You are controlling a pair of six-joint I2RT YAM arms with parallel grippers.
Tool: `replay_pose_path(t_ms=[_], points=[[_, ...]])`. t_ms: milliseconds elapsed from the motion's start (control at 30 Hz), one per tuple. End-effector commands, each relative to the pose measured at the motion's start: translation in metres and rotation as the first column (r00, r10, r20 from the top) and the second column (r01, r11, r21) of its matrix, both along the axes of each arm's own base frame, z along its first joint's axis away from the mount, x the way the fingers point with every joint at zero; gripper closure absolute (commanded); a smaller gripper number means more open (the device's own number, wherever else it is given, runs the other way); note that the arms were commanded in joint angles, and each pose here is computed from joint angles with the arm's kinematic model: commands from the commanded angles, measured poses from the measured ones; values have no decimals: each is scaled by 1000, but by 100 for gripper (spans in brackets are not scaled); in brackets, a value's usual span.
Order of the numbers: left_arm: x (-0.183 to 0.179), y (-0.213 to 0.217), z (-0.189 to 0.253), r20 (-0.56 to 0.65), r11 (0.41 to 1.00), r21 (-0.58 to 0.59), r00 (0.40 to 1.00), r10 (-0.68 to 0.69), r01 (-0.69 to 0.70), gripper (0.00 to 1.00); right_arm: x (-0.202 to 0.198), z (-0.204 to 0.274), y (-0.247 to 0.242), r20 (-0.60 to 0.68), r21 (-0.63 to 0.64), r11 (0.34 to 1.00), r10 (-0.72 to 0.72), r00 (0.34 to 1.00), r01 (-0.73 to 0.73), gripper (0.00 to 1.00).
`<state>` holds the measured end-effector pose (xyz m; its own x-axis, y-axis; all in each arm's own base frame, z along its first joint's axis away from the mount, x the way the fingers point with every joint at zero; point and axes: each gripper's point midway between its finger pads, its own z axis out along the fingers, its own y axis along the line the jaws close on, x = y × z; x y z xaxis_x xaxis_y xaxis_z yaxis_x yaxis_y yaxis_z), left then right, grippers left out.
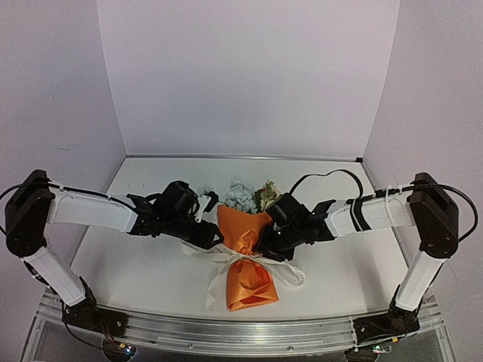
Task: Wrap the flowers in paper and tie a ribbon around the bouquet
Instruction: Tie the half-tied ribbon around the folded bouquet.
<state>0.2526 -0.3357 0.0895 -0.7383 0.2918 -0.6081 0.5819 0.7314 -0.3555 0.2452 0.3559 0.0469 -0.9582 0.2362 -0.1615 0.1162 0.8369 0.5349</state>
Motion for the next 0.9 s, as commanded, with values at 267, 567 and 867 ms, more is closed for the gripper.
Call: replay_pose_path(t_ms=[267,567,867], points=[[-3,-46,10,78,997,10,993,-83,83,34,-19,17,1,36,9,999,44,998,-44,63],[-5,-50,2,74,997,41,995,-69,66,33,-23,12,4,42,-14,998,56,998,-56,68],[-6,-51,-2,66,996,46,995,-76,73,39,-15,11,-2,88,-54,996,72,994,-67,74]])
